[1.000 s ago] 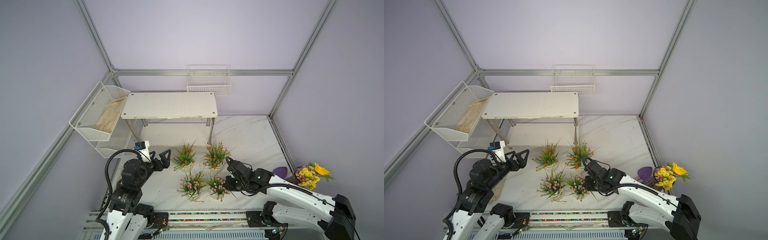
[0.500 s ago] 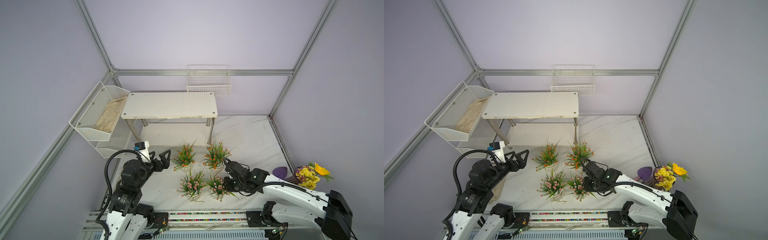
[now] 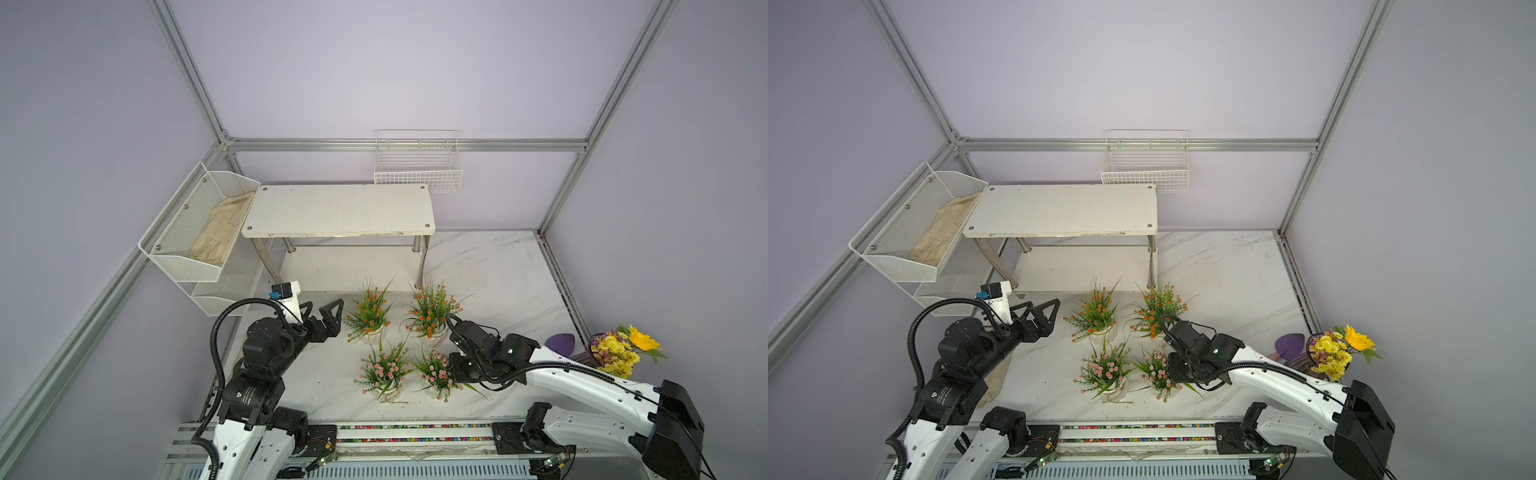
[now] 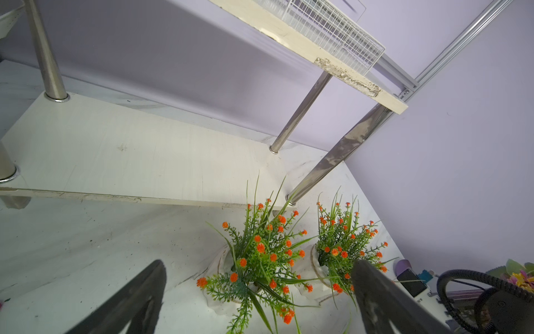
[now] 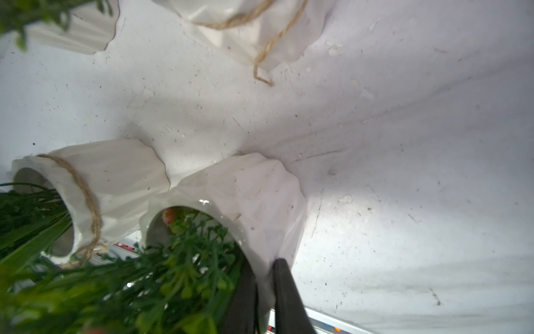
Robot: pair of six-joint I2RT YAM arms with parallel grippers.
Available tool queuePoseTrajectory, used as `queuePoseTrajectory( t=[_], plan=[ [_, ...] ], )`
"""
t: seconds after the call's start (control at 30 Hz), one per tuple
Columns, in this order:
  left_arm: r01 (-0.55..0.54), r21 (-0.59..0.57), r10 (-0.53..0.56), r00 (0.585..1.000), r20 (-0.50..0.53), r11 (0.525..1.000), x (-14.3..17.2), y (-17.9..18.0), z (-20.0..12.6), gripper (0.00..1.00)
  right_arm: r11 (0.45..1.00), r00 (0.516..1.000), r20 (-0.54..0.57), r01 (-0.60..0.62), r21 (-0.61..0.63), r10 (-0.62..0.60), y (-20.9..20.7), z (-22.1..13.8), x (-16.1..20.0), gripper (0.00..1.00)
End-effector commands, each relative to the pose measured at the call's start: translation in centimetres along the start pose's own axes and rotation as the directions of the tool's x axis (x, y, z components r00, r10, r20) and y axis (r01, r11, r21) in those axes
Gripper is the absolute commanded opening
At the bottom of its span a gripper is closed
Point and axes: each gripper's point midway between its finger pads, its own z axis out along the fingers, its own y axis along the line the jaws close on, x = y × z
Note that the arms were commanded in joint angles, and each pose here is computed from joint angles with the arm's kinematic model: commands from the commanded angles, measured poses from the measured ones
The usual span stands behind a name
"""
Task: Place the baby's breath potted plants on the rack by color
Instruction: Pick up the baby's breath potted plant from the center of the board.
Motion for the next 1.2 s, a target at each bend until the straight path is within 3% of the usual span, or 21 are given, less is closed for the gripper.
queuePoseTrajectory(
  t=[0.0,0.27,0.47,0.8,1.17],
  plan=[
    [-0.019,0.119,0.011,0.998,0.066,0.993,-2.3,-2.8,0.0,1.0,0.998,0.997,0.068,0.037,-0.044,-0.034,2.4,-2.7,-2.3,0.05],
    [-0.175,0.324,0.146,0.983,0.112,0.93,-3.9,-8.8,0.9,1.0,0.991,0.988,0.121,0.104,-0.084,-0.094,5.6,-7.9,-6.4,0.04],
    [-0.349,0.45,0.321,0.937,0.139,0.822,-2.9,-13.4,1.0,1.0,0.985,0.98,0.167,0.132,-0.111,-0.112,6.9,-12.8,-10.2,0.03],
    [-0.579,0.497,0.588,0.793,0.16,0.646,2.4,-18.7,3.5,1.0,0.975,0.964,0.236,0.158,-0.153,-0.12,7.7,-18.4,-14.0,0.03],
    [-0.598,0.542,0.594,0.776,0.21,0.59,3.0,-21.8,4.7,1.0,0.971,0.963,0.232,0.18,-0.156,-0.141,8.3,-19.1,-15.1,0.03]
  ],
)
